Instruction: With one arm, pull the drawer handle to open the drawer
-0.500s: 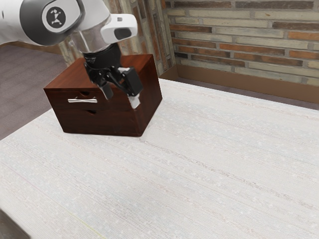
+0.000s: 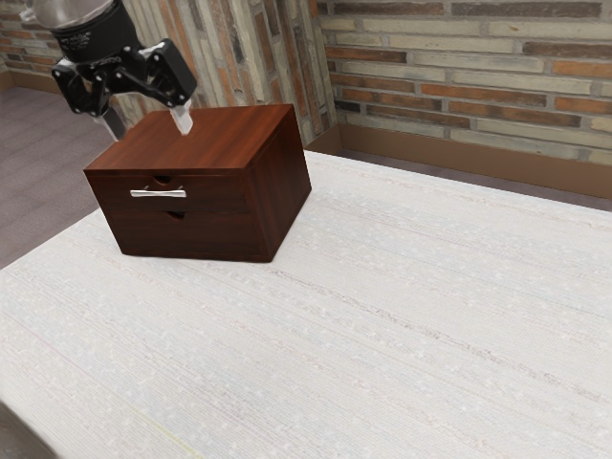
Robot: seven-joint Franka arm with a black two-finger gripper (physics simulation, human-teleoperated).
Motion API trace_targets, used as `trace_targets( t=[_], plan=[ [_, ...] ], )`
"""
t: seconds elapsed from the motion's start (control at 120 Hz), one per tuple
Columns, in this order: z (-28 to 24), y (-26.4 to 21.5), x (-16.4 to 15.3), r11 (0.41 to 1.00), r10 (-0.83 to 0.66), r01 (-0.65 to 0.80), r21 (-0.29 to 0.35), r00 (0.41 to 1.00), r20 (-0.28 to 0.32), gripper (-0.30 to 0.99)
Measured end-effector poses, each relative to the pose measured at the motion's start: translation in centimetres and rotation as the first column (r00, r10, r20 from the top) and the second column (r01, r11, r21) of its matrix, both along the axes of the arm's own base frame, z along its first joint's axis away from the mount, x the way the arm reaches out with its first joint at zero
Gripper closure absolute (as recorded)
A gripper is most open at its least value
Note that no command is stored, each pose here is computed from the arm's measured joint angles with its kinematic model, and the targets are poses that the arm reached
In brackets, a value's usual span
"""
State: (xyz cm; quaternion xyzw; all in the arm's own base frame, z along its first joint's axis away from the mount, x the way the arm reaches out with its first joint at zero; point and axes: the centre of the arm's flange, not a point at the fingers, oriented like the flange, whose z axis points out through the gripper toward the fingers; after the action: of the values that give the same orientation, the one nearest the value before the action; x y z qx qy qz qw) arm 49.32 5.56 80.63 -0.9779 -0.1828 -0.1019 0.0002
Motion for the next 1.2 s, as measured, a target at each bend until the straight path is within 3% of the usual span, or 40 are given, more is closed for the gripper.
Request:
trace_targets(
  t=[0.125,0.275,0.442,0.567,0.642,0.708,0.883,1.2],
  plan=[
    [-0.5,1.9,-0.3,0.957,0.286,-0.287,-0.044,0.958,-0.024,0.00],
    [-1.3,4.4,-0.4,0.831,0.550,-0.552,-0.072,0.834,-0.054,0.00],
    [-2.6,8.0,-0.1,0.642,0.759,-0.763,-0.079,0.646,-0.080,0.00],
    [-5.2,14.2,0.2,0.441,0.890,-0.895,-0.068,0.446,-0.099,0.00],
    [-8.2,17.8,0.4,0.331,0.934,-0.941,-0.068,0.337,-0.115,0.00],
    [-11.4,19.4,1.1,0.270,0.953,-0.960,-0.070,0.277,-0.124,0.00],
    [-14.4,20.3,3.4,0.174,0.976,-0.976,-0.130,0.188,-0.108,0.00],
    [-17.1,23.1,4.1,0.023,0.996,-0.974,-0.226,0.041,-0.074,0.00]
  ],
)
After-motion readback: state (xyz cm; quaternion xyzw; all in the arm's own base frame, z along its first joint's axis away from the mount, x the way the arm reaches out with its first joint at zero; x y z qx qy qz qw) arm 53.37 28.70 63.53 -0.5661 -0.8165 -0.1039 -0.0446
